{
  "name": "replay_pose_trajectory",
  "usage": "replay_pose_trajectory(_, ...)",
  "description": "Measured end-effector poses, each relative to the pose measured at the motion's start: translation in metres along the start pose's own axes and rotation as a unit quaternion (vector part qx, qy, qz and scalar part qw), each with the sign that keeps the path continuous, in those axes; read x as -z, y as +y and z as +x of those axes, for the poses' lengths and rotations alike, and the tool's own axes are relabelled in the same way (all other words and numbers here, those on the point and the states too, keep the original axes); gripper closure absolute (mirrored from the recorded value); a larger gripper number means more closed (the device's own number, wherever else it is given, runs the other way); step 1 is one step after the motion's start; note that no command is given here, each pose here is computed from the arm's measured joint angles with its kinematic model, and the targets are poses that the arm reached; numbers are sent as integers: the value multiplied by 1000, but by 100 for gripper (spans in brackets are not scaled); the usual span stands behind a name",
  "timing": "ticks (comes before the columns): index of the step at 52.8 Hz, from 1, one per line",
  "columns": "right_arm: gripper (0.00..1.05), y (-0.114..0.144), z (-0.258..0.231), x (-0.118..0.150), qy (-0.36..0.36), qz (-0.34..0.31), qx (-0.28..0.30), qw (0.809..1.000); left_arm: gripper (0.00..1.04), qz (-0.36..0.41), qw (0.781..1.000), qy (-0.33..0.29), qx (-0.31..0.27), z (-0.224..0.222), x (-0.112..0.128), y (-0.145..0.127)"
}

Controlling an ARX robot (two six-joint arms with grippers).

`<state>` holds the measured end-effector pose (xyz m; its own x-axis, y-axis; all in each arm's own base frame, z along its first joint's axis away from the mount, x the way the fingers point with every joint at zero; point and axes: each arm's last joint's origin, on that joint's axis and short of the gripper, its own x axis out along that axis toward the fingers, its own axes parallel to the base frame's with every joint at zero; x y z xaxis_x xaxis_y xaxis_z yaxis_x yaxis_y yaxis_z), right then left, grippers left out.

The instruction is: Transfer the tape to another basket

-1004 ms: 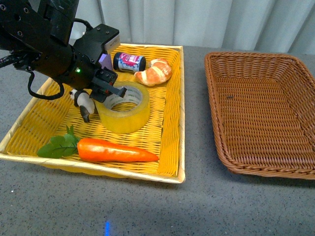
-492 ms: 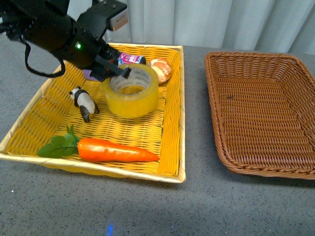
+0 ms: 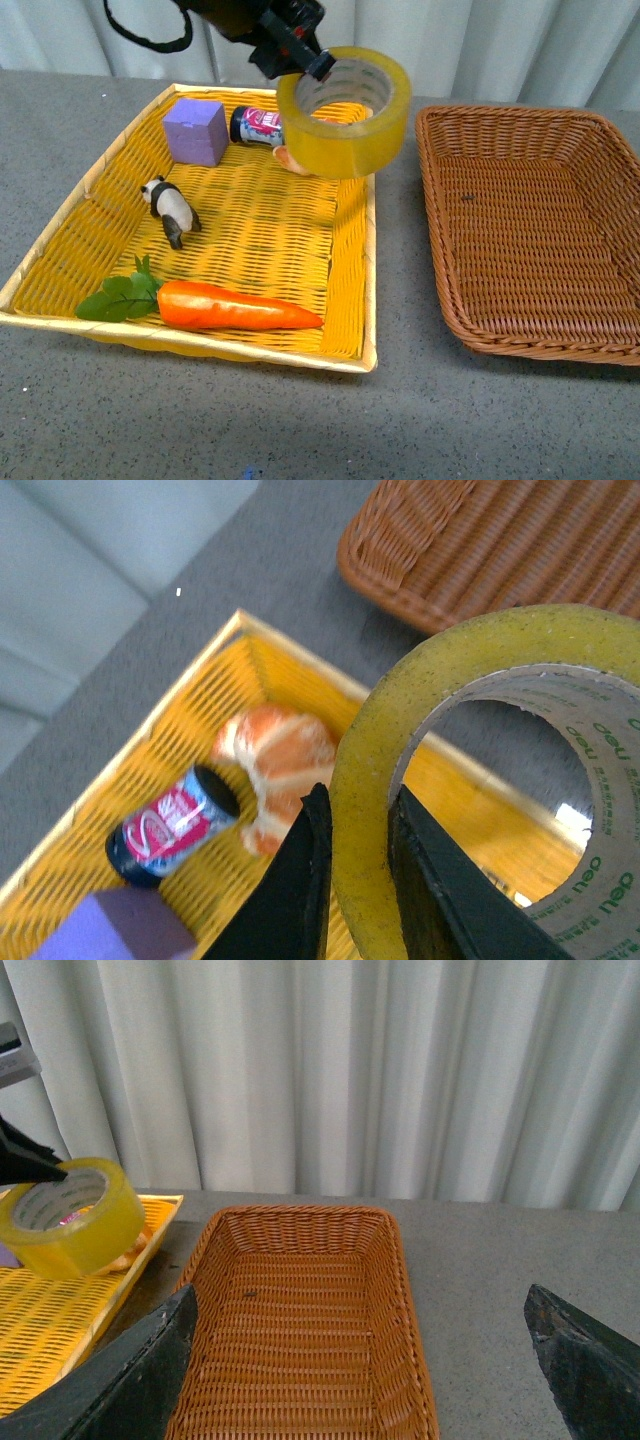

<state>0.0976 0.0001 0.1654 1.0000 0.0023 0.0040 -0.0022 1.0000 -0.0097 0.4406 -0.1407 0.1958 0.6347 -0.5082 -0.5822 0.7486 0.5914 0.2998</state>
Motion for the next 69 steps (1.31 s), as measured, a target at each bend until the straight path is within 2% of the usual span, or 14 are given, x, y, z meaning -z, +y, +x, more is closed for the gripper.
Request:
replay_pose_trajectory(9, 9, 0, 0, 0, 0, 0, 0, 1000, 91, 39, 998, -31, 31, 10, -35, -17)
replay_pose_trajectory(18, 9, 0, 0, 0, 0, 0, 0, 1000, 91, 74, 994, -38, 71, 26, -51, -45)
replay_pose_trajectory(29, 9, 0, 0, 0, 0, 0, 0, 1000, 91, 95, 992, -35, 76, 28, -56, -54)
replay_pose_trajectory(51, 9, 0, 0, 0, 0, 0, 0, 1000, 91, 97, 992, -33, 75, 28, -55, -53)
replay_pose_trajectory(52, 9, 0, 0, 0, 4, -2, -4, 1000, 91, 97, 992, -33, 75, 28, -55, -53)
replay_pose_trajectory(56, 9, 0, 4, -1, 113, -32, -83, 990, 91, 97, 992, -33, 75, 28, -55, -53)
replay_pose_trajectory(58, 9, 0, 9, -2, 134, -46, -110, 984, 91, 97, 992, -33, 74, 28, -55, -53)
replay_pose_trajectory(69, 9, 3, 61, -31, 135, -102, -159, 973, 91, 97, 992, -33, 75, 28, -55, -53)
